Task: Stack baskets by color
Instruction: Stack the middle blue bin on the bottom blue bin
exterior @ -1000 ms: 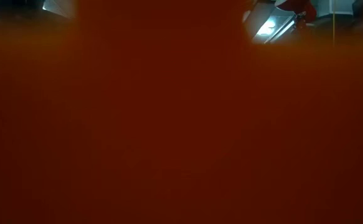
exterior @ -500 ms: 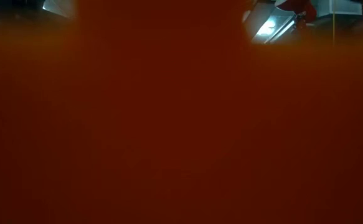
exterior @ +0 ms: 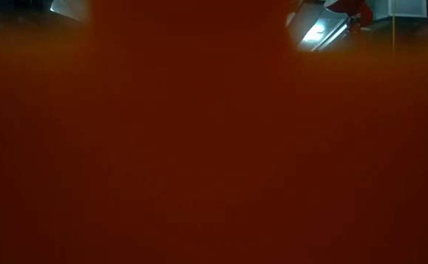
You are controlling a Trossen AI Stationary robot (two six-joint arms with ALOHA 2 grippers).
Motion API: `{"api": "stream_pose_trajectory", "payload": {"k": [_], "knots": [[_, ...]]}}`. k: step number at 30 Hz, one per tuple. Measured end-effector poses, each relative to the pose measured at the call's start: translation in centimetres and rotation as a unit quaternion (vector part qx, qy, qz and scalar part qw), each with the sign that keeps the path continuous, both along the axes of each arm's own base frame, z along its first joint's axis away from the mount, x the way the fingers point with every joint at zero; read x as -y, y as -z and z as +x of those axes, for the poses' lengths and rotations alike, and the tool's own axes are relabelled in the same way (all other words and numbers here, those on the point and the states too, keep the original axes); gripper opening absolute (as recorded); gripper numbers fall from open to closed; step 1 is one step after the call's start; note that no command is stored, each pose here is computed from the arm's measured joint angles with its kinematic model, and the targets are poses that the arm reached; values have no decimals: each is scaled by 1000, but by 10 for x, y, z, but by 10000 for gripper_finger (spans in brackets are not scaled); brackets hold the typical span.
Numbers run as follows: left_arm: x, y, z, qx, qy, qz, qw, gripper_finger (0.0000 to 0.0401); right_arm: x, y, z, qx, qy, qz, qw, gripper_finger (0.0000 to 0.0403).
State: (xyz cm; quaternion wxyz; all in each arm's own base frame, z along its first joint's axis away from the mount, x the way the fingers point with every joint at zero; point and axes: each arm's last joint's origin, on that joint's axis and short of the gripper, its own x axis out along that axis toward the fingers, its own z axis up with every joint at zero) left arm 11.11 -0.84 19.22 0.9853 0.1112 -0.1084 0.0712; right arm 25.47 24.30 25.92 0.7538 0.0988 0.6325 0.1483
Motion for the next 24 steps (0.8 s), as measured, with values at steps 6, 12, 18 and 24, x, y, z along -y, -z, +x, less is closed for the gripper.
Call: {"api": "stream_pose_trajectory", "payload": {"k": [6,12,18,24], "knots": [[0,0,0,0,0,0,1000,14,-3,1,3,14,-7,24,1000,111],[0,0,0,0,0,0,1000,14,1,19,6,2,-11,54,999,111],[0,0,0,-1,0,1,1000,14,12,23,14,7,-46,54,997,111],[0,2,1,-12,0,2,1000,14,22,23,19,-6,-68,65,996,111]]}}
